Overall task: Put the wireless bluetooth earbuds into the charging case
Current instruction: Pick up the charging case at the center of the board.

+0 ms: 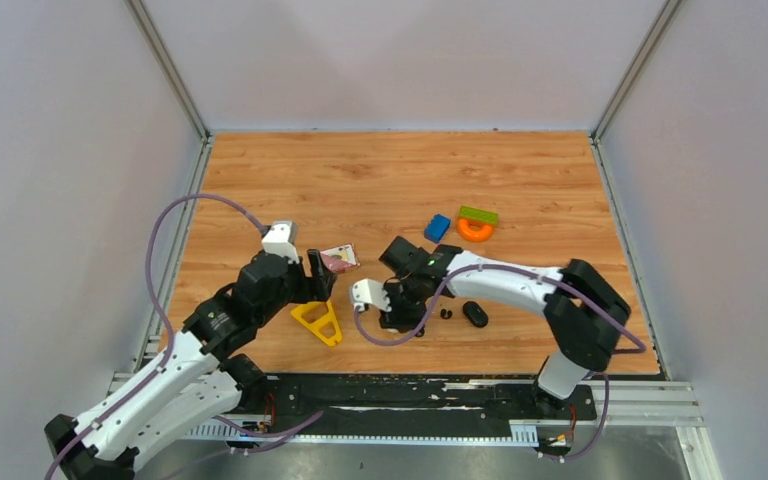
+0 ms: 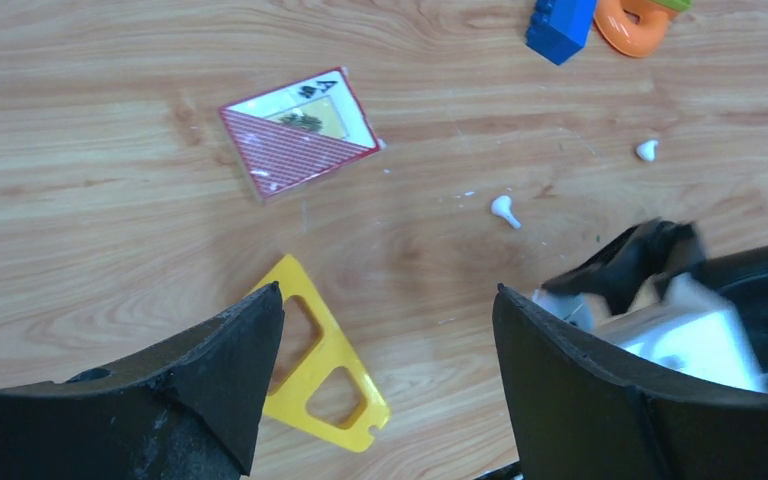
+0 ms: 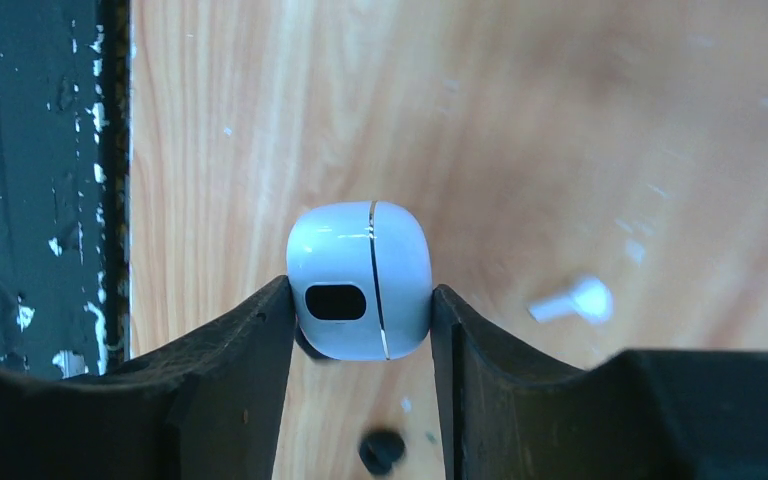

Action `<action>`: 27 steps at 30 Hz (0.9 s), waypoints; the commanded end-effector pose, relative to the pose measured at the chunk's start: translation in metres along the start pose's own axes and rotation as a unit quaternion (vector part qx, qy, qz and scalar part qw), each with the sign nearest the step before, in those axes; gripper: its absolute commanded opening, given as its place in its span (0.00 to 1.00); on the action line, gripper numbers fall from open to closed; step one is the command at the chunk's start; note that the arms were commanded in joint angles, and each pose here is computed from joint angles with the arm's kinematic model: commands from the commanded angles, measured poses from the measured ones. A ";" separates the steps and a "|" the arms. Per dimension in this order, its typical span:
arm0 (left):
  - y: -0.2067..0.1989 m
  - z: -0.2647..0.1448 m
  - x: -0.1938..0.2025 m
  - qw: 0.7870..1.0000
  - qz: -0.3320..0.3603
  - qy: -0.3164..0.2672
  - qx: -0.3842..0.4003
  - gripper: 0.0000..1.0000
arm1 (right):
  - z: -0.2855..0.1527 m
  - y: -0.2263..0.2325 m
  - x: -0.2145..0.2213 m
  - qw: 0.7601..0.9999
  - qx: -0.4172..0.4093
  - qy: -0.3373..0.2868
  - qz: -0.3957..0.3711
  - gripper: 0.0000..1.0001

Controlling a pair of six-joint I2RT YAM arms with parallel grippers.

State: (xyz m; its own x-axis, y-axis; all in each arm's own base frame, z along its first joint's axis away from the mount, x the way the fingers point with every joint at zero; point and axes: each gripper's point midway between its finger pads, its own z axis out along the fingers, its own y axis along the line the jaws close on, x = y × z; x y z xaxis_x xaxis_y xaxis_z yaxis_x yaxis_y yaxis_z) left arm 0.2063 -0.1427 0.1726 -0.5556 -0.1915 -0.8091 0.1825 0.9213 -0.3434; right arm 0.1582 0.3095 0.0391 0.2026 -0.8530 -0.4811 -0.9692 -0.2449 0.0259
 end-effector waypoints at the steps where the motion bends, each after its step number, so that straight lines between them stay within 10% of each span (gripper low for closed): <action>1: -0.040 0.017 -0.005 0.997 -0.028 0.007 0.075 0.81 | -0.077 -0.024 -0.021 0.994 0.087 -0.072 0.014 0.36; 11: -0.127 0.017 -0.010 0.945 -0.130 0.013 0.299 0.80 | -0.139 -0.041 -0.022 0.979 0.154 -0.121 0.053 0.36; 27: -0.164 0.022 0.001 0.905 -0.172 0.066 0.383 0.74 | -0.152 -0.036 -0.037 0.978 0.142 -0.144 0.043 0.36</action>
State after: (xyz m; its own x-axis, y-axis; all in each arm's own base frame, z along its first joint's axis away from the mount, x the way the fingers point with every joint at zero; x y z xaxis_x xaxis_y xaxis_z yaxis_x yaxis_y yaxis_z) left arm 0.1995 -0.2852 0.1936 -0.7552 -0.3256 -0.5689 0.4199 0.4262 -0.8013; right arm 0.2085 0.2718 0.1672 0.0914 -0.7336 -0.6734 -0.9901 0.0055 -0.1404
